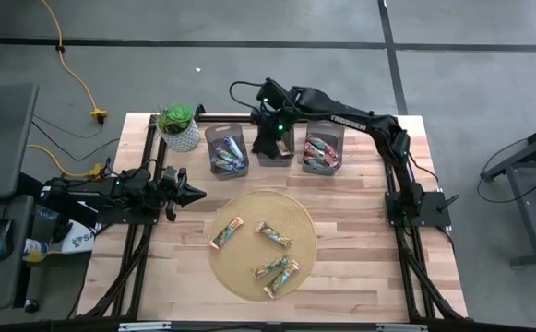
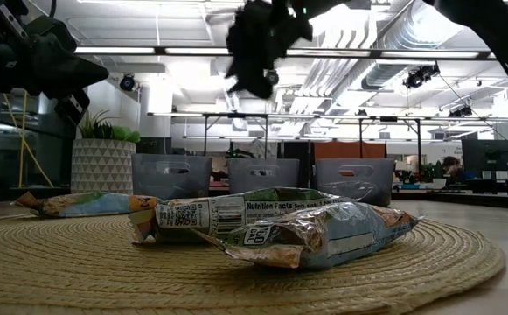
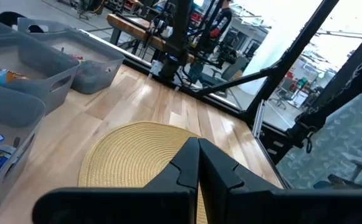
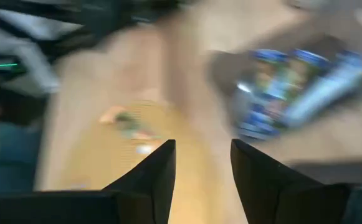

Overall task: Pick and place Granola Bars by type
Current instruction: Put the yellow granola bar into the center black bin

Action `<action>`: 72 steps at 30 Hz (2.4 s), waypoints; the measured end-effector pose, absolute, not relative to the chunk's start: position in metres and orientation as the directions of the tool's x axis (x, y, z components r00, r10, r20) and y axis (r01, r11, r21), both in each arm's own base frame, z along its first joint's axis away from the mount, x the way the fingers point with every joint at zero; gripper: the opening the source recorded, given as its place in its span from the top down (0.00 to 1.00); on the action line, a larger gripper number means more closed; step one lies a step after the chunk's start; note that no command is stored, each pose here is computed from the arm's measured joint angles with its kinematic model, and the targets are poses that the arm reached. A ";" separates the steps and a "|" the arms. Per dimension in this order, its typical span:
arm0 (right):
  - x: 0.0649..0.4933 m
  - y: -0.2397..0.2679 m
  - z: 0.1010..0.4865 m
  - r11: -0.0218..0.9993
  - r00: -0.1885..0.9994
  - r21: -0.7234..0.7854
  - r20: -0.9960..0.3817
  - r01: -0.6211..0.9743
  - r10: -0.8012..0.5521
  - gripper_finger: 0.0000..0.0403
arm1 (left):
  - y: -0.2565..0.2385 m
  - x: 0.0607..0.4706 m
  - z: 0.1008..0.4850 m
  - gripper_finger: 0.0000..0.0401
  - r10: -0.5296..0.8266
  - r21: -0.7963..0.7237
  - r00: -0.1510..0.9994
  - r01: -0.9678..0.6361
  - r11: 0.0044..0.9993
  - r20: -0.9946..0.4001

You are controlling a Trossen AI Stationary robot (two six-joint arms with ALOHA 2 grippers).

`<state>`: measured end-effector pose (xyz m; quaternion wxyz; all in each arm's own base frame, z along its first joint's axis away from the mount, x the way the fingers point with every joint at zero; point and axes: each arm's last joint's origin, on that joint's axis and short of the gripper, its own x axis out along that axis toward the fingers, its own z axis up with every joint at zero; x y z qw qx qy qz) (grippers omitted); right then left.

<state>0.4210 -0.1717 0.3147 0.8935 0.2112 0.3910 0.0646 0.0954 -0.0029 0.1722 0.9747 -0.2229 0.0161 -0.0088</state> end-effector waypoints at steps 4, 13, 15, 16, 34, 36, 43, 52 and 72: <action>0.429 -0.145 0.343 0.853 0.705 0.508 -0.560 -0.124 0.436 0.66 | -0.003 0.095 0.172 1.00 -0.024 -0.435 0.999 0.010 0.901 -0.027; 0.442 -0.075 0.378 0.777 0.661 0.548 -0.464 -0.310 0.590 0.66 | -0.003 0.095 0.172 1.00 -0.024 -0.435 0.999 0.009 0.900 -0.027; 0.444 -0.058 0.379 0.761 0.643 0.567 -0.463 -0.314 0.610 0.66 | -0.003 0.095 0.172 1.00 -0.024 -0.435 0.999 0.009 0.901 -0.028; 0.445 -0.050 0.379 0.751 0.631 0.581 -0.464 -0.313 0.622 0.66 | -0.003 0.095 0.172 1.00 -0.023 -0.435 0.999 0.009 0.901 -0.027; 0.429 0.096 0.346 0.894 0.499 0.408 -0.823 0.187 0.271 0.66 | -0.003 0.095 0.172 1.00 -0.023 -0.435 0.999 0.009 0.901 -0.028; 0.428 0.109 0.339 0.903 0.505 0.362 -0.838 0.232 0.206 0.66 | -0.003 0.095 0.172 1.00 -0.023 -0.435 0.999 0.009 0.900 -0.027; 0.418 0.146 0.296 0.888 0.437 0.283 -0.893 0.362 0.107 0.66 | -0.003 0.095 0.172 1.00 -0.023 -0.435 0.999 0.009 0.901 -0.027; 0.411 0.148 0.239 0.896 0.321 0.203 -0.944 0.395 0.072 0.66 | -0.003 0.095 0.172 1.00 -0.023 -0.435 0.999 0.009 0.900 -0.027; 0.423 0.081 0.178 0.851 0.332 0.261 -0.937 0.455 0.110 0.48 | -0.003 0.095 0.172 1.00 -0.024 -0.435 0.999 0.010 0.900 -0.027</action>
